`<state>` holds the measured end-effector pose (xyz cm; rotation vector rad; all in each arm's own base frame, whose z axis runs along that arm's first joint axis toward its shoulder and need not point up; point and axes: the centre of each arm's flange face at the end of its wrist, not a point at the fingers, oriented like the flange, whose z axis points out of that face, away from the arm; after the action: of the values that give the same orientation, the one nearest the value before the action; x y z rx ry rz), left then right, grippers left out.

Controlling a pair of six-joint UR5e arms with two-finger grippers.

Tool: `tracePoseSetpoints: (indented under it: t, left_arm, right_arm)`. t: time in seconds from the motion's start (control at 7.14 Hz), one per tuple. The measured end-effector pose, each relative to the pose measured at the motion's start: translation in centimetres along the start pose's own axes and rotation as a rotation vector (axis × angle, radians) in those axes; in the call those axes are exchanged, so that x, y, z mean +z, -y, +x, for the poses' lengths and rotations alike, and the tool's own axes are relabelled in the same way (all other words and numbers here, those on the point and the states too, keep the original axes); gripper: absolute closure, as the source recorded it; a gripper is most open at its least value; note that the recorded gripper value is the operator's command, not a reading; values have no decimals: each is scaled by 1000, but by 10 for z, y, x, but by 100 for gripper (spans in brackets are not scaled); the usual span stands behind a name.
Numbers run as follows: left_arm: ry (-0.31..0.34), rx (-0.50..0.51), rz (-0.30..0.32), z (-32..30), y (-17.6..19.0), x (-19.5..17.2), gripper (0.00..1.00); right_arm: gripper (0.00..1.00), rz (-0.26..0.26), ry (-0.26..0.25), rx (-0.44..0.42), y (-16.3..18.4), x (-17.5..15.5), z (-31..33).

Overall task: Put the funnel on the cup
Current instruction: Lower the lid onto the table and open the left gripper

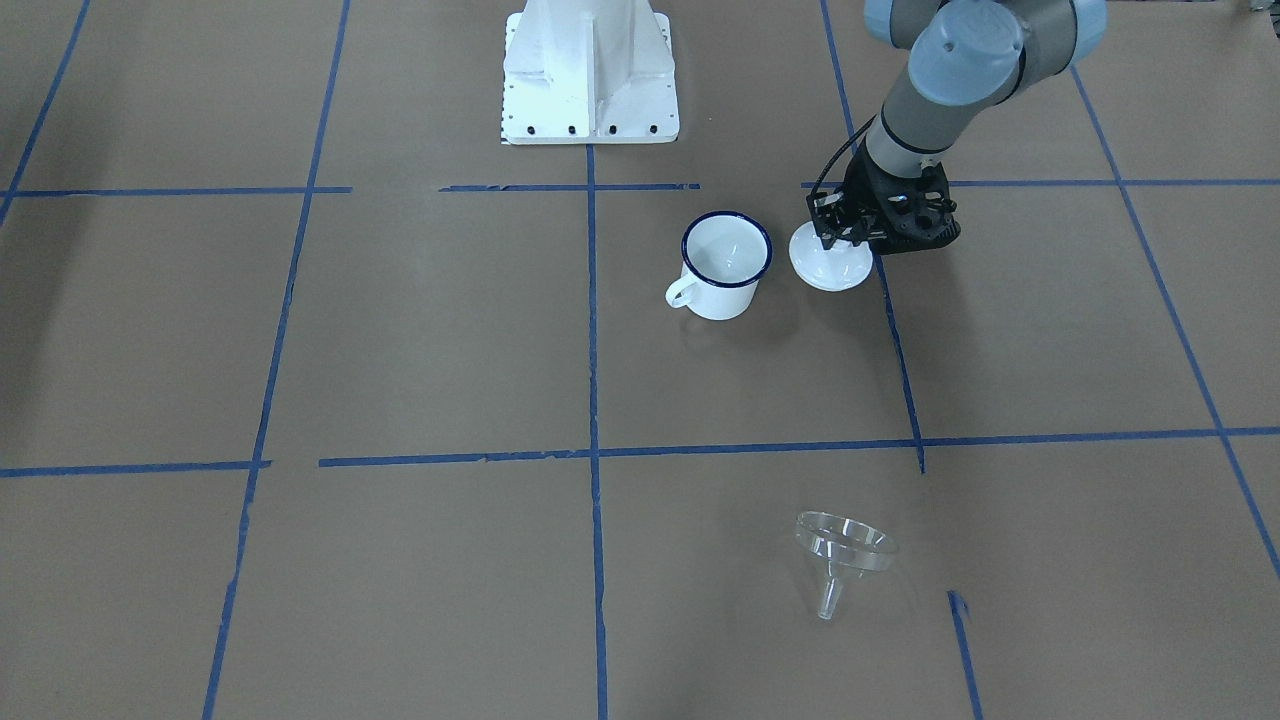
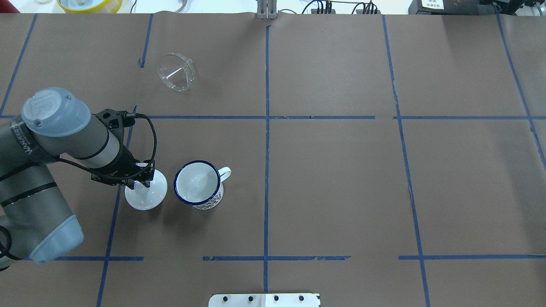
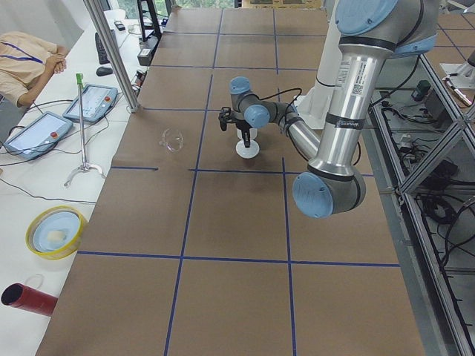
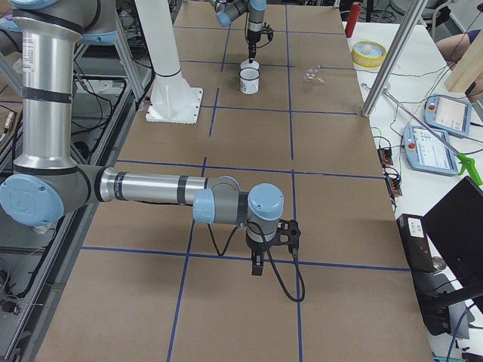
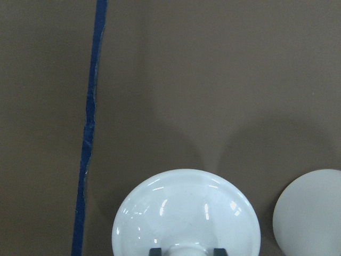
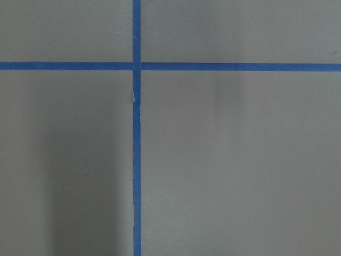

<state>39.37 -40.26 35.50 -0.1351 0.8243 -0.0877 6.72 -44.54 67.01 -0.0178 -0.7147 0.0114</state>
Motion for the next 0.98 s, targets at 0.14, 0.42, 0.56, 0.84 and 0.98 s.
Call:
tracePoseSetpoints:
  t: [0.14,0.42,0.56,0.84,0.98]
  left_arm:
    - [8,-3,-7,-2,1,8,100]
    - [18,-3,-16,-3,2,16,100]
    - [21,-5,-18,-4,3,18,98]
    - [23,-3,-20,-4,4,20,35]
    - [24,-2,-20,-4,4,20,16]
  right_arm:
    - [0,0,0,0,0,0,0]
    - [0,0,0,0,0,0,0]
    - [0,0,0,0,0,0,0]
    - [0,0,0,0,0,0,0]
    - [0,0,0,0,0,0,0]
